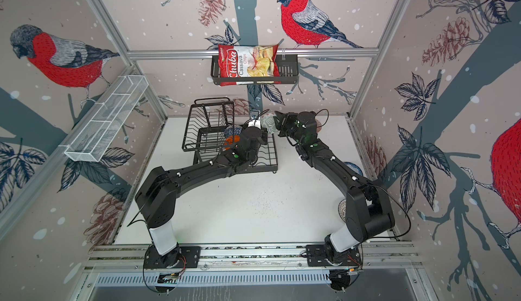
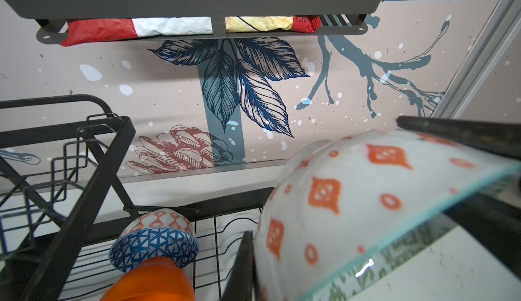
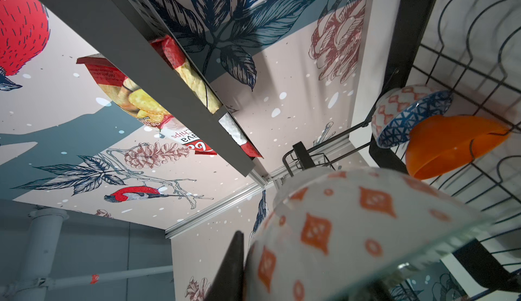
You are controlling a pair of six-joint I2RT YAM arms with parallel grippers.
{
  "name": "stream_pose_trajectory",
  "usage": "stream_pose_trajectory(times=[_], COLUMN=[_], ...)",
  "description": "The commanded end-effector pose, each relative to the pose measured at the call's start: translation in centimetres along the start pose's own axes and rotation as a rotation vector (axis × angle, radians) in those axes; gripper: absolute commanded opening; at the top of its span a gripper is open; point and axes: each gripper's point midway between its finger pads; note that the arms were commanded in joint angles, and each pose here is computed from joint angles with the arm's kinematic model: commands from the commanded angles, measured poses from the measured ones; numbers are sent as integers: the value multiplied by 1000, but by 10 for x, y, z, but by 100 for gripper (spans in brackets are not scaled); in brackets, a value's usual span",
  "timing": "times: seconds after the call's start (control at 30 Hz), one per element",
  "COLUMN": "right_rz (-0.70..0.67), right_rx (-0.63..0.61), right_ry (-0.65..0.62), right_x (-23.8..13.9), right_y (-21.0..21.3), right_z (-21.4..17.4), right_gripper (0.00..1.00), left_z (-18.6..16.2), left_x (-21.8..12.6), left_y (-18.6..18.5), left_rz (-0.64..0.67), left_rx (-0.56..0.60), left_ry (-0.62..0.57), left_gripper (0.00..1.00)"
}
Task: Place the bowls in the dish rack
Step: 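Carry the held bowl toward the rack while the left gripper draws back, then lower the bowl into the rack slot beside the orange bowl with the right gripper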
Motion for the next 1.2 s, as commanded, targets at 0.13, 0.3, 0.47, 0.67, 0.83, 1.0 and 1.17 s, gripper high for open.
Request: stream_pose_trajectory(times=[0.13, 0.3, 0.47, 0.67, 0.83, 1.0, 1.17], right_rz=[-20, -59, -63, -69, -70, -69, -60], right_rx=[-40, -46, -52, -61, -69, -66, -74], right_ry=[23, 12, 25, 38, 37, 39, 45], right_x=[3, 0, 4, 6, 1, 1, 2], right_y=[-10, -20, -19, -20, -21, -21, -18], right_z=[-9, -11, -15, -23, -28, -29, -32], right_gripper=[6, 1, 0, 0, 0, 0, 0], left_z=[24, 27, 25, 31, 34, 33, 36], left_x=[-17, -24, -30, -33, -38, -39, -39], left_y=[4, 3, -1, 2, 4, 5, 4], left_rz=[11, 27, 9, 18, 6, 8, -5], left_rx=[-24, -16, -15, -15, -36, -37, -42], left_ry=[-75, -81, -89, -113, -134, -134, -137], left_gripper=[0, 0, 0, 0, 0, 0, 5])
Point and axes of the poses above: each gripper's point midway between its finger pads, its own x axis out along the fingers, its own y axis along the line the jaws close on, z = x × y, and after that the axes turned 1 degree about x, right-handed
